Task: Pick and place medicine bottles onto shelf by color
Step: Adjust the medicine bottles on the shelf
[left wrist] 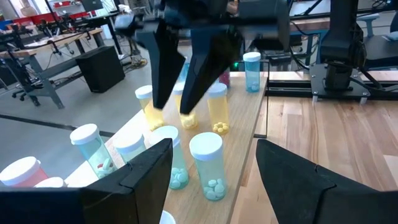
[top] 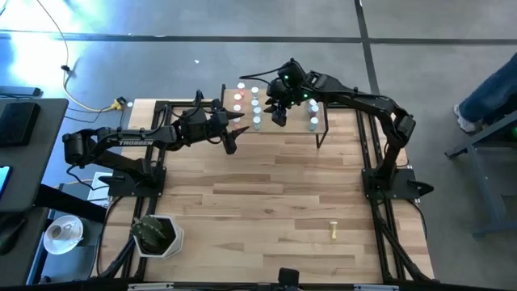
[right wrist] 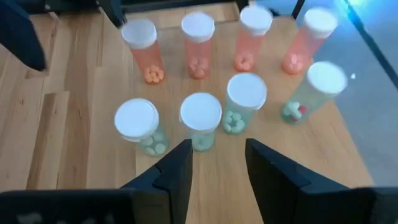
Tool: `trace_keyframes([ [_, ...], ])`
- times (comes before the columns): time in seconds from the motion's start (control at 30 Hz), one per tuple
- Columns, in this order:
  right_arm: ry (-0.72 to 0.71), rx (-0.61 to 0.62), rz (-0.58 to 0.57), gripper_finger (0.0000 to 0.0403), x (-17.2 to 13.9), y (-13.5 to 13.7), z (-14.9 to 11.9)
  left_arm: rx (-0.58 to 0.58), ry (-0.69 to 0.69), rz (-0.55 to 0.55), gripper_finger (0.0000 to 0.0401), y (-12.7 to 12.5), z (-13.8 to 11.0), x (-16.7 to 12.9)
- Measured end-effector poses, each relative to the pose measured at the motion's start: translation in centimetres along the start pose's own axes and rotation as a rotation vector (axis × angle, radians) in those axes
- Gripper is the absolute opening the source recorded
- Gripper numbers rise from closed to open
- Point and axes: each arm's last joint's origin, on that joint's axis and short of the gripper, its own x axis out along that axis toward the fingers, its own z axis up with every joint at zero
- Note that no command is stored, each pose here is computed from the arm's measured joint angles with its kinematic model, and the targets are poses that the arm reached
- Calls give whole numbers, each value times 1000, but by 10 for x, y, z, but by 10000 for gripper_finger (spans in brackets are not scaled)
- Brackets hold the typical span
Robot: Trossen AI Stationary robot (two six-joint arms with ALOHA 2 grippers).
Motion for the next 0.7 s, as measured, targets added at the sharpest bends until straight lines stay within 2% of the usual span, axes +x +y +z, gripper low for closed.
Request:
trace_keyframes([
  [0.43,-57,-37,1,140,-50,27,14,2,32,-4,223,0,-3,0],
  [0.6,1,-37,-143,140,-63,30,13,3,35,-7,223,-1,-3,0],
  [0.7,15,-26,-193,140,-65,24,11,3,38,-5,223,-1,-4,0],
])
